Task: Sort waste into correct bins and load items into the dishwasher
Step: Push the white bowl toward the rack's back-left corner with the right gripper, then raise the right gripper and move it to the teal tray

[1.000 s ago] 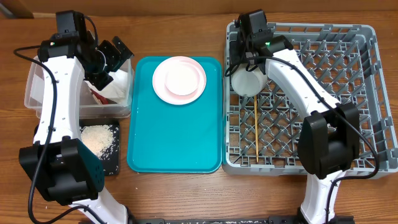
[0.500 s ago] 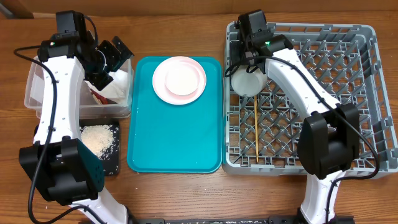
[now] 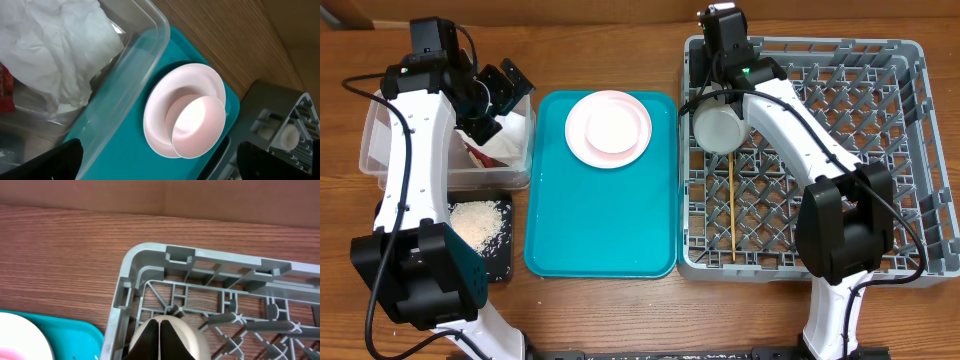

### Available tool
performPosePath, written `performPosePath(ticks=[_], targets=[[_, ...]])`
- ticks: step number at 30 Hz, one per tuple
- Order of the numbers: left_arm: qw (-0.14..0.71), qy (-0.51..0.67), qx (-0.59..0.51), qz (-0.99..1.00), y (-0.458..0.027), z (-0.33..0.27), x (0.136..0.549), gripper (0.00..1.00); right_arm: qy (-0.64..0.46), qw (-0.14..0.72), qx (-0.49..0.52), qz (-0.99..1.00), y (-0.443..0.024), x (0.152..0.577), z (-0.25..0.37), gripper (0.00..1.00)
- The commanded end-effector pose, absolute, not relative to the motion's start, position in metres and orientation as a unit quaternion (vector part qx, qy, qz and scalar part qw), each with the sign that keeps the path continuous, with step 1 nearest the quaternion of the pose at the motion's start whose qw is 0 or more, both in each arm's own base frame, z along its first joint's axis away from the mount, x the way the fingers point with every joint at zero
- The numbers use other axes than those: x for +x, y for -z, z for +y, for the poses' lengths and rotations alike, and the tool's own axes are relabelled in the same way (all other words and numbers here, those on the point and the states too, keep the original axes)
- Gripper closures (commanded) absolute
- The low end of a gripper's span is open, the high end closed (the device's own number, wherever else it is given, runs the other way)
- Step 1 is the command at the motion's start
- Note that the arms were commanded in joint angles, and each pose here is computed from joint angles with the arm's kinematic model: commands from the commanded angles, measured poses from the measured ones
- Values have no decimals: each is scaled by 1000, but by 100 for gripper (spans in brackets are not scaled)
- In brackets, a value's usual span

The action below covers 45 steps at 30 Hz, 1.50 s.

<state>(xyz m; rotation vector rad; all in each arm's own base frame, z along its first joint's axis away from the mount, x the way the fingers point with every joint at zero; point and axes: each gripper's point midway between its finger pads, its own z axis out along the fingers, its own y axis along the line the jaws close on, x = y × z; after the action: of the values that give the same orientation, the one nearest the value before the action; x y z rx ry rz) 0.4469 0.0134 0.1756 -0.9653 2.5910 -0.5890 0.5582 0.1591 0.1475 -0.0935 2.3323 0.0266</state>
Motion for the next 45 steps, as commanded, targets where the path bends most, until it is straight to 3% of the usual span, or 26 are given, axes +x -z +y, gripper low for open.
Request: performPosePath(ticks=[1, 7, 11, 15, 21, 34, 38, 45], targets=[[167, 206, -335, 904, -184, 12, 449, 0, -7, 404, -31, 914, -171, 560, 157, 91], [167, 206, -335, 904, -184, 12, 449, 0, -42, 379, -30, 924, -222, 512, 160, 85], [167, 206, -335, 904, -184, 12, 449, 0, -59, 287, 7, 956, -204, 468, 154, 95], [167, 206, -335, 904, -184, 12, 449, 0, -79, 202, -6, 976, -176, 437, 161, 96], [167, 206, -335, 904, -184, 12, 449, 0, -67, 189, 0, 980, -138, 441, 156, 96], [167, 206, -335, 904, -184, 12, 449, 0, 0, 210, 40, 977, -105, 463, 126, 96], [167, 206, -335, 904, -184, 12, 449, 0, -18, 243, 39, 969, -137, 472, 132, 96], [167, 206, -335, 904, -184, 12, 449, 0, -189, 263, -21, 946, -210, 449, 192, 90]])
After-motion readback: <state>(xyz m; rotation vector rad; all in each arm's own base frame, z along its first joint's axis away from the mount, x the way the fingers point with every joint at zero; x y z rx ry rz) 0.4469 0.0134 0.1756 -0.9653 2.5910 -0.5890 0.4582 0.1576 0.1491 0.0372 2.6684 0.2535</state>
